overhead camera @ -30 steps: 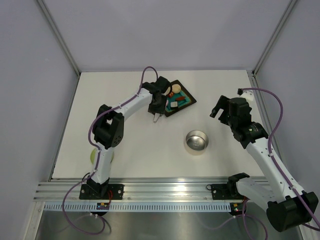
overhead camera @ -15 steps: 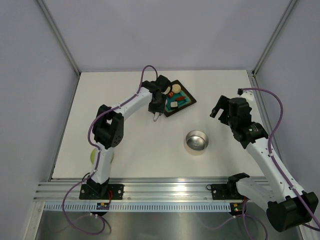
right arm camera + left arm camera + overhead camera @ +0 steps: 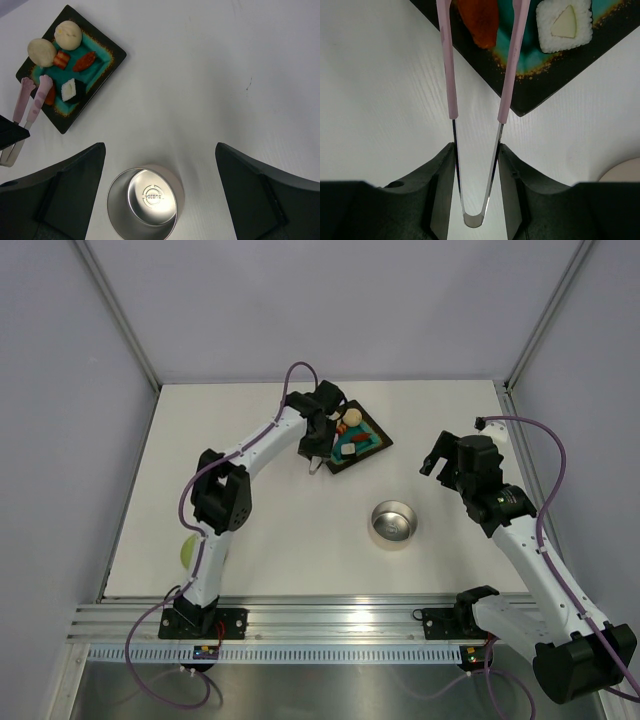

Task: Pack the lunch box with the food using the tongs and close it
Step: Pick up the fake food from the plate, then move the packing box to the center of the board.

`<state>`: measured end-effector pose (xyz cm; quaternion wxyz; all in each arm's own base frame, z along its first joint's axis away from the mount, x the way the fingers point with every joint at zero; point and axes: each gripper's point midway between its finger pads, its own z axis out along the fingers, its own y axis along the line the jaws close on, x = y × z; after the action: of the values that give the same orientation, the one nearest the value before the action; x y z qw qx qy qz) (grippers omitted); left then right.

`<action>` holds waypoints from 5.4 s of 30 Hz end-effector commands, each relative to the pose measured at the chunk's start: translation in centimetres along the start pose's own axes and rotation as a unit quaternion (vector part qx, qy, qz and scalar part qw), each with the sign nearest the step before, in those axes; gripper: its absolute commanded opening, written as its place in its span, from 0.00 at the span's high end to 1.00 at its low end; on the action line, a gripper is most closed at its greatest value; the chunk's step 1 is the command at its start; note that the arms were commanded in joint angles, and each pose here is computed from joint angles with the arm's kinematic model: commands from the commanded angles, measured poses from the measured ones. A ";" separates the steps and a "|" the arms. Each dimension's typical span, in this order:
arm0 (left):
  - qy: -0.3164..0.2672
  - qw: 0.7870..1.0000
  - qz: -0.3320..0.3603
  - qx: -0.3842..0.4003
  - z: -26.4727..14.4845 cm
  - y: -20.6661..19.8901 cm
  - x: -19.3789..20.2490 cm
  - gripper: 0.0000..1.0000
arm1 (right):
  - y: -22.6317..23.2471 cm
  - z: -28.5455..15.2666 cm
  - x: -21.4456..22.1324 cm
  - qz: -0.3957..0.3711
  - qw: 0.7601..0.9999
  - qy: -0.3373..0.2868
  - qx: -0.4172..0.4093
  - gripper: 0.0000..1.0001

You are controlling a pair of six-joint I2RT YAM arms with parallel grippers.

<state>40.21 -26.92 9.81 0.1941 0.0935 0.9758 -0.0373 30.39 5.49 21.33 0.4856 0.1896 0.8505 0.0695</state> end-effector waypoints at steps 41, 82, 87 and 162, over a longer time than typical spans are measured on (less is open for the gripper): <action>0.031 0.999 0.036 -0.003 1.6 -1.4 0.1 0.58 | -0.4 -0.3 -0.9 0.005 1.000 -0.020 0.008 0.01; -0.044 0.998 0.029 0.044 -3.9 -2.7 -2.7 1.00 | -0.4 -0.5 -1.2 0.002 1.000 -0.023 0.010 0.01; -0.046 0.997 0.029 0.045 -4.1 -2.7 -2.7 1.00 | -0.5 -0.4 -1.1 0.002 1.000 -0.024 0.011 0.01; -0.048 0.990 0.088 0.096 -10.5 -2.9 1.1 1.00 | 7.8 9.0 13.0 0.131 0.954 0.251 -0.094 1.00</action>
<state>35.35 -28.22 15.56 0.1966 0.1800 0.9595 -0.0909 33.33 16.75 7.41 0.2409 0.2518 0.9024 0.2535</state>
